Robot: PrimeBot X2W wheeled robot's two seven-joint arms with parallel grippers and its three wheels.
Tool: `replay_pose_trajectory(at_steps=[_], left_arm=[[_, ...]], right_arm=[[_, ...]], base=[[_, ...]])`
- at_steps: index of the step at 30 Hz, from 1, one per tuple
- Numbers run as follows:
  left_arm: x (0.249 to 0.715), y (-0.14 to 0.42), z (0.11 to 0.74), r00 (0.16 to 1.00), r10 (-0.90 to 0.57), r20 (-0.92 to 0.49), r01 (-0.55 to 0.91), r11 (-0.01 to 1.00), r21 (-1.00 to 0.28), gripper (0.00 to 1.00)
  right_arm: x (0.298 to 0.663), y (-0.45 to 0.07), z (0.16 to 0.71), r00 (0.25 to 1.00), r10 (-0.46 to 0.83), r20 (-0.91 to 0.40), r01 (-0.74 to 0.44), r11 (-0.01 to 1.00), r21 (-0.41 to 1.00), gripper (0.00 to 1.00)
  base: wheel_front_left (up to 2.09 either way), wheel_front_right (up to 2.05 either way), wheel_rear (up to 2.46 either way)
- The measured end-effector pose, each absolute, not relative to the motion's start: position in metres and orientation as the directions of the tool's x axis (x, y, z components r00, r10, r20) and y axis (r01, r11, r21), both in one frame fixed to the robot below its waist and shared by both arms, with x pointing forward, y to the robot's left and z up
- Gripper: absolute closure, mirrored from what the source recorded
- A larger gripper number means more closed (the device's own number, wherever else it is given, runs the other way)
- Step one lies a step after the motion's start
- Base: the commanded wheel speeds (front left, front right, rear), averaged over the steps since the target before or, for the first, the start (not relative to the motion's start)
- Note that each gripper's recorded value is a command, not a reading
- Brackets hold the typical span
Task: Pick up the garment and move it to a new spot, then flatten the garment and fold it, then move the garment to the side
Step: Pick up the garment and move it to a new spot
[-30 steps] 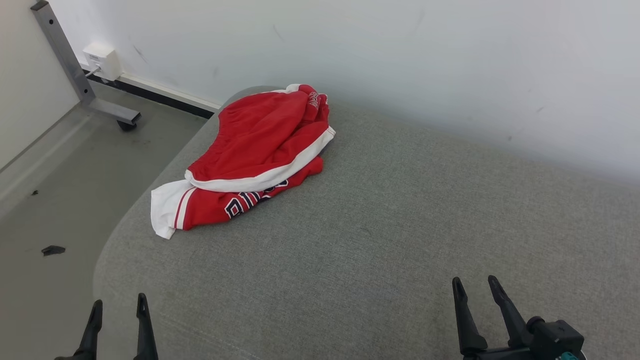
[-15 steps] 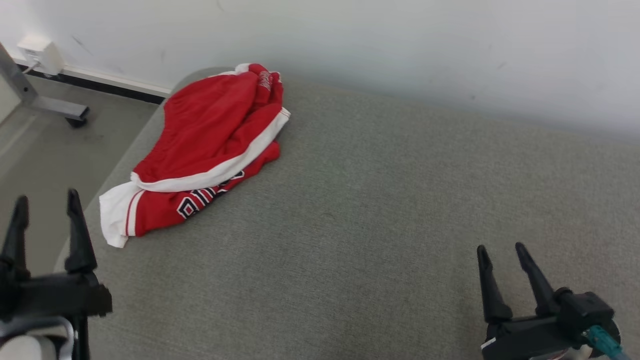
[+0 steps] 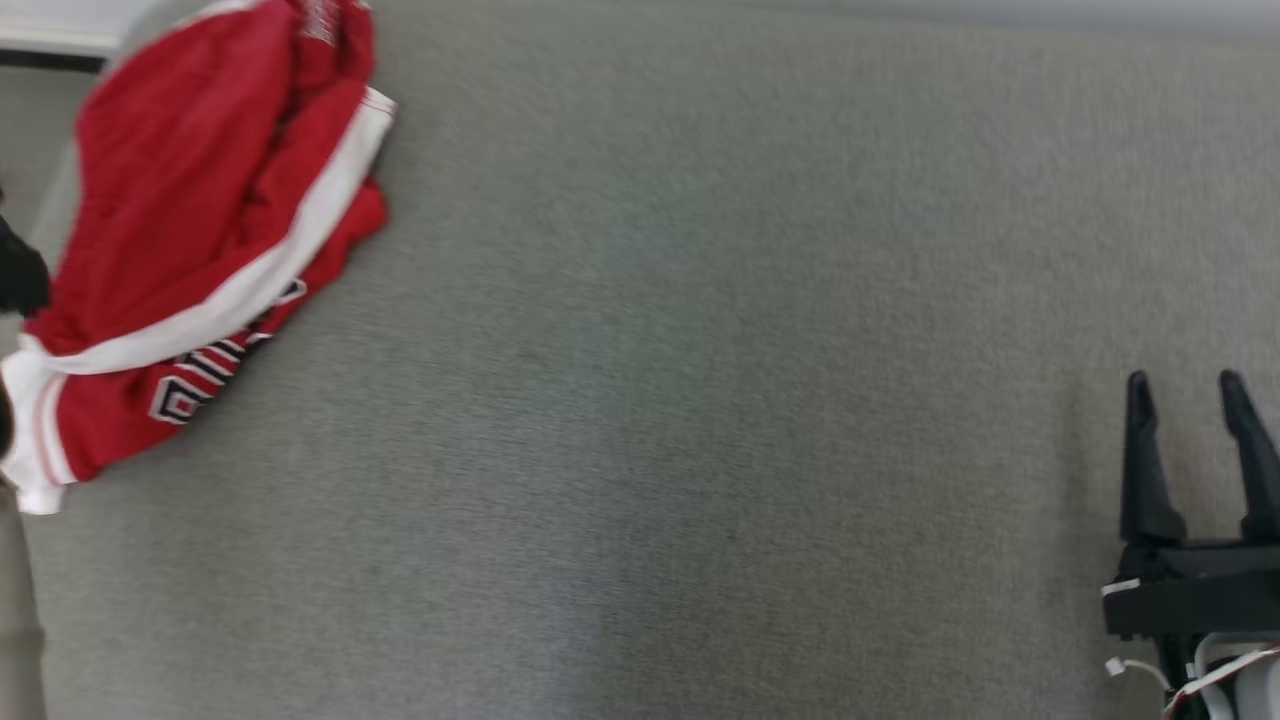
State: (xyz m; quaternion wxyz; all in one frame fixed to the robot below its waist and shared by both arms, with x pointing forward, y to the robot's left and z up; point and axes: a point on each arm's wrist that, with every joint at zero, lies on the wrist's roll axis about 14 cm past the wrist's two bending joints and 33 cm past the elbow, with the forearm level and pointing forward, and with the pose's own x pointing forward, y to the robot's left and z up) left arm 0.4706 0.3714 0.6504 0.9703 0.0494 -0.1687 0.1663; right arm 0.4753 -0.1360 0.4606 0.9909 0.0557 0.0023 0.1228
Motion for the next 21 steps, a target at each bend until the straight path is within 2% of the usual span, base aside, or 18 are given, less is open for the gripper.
replay_pose_trajectory(at_steps=[11, 14, 15, 21], left_arm=[[0.569, 0.37, 0.564, 0.955, 0.285, 0.087, -0.292, 0.953, 0.082, 0.0], [0.582, 0.367, 0.528, 0.96, 0.281, -0.02, -0.278, 0.957, 0.085, 0.0], [0.586, 0.365, 0.503, 0.956, 0.27, -0.111, -0.259, 0.96, 0.102, 0.0], [0.585, 0.368, 0.449, 0.905, 0.269, -0.331, -0.244, 0.963, 0.115, 0.0]], right_arm=[[0.476, -0.204, 0.431, 0.993, 0.098, -0.069, -0.096, 0.995, 0.038, 0.0], [0.473, -0.215, 0.424, 0.993, 0.072, -0.093, -0.071, 0.997, 0.021, 0.0], [0.472, -0.221, 0.421, 0.993, 0.06, -0.105, -0.06, 0.998, 0.01, 0.0], [0.471, -0.228, 0.42, 0.992, 0.047, -0.116, -0.048, 0.999, -0.003, 0.0]], base=[[0.0, 0.0, 0.0], [0.0, 0.0, 0.0], [0.0, 0.0, 0.0], [0.0, 0.0, 0.0]])
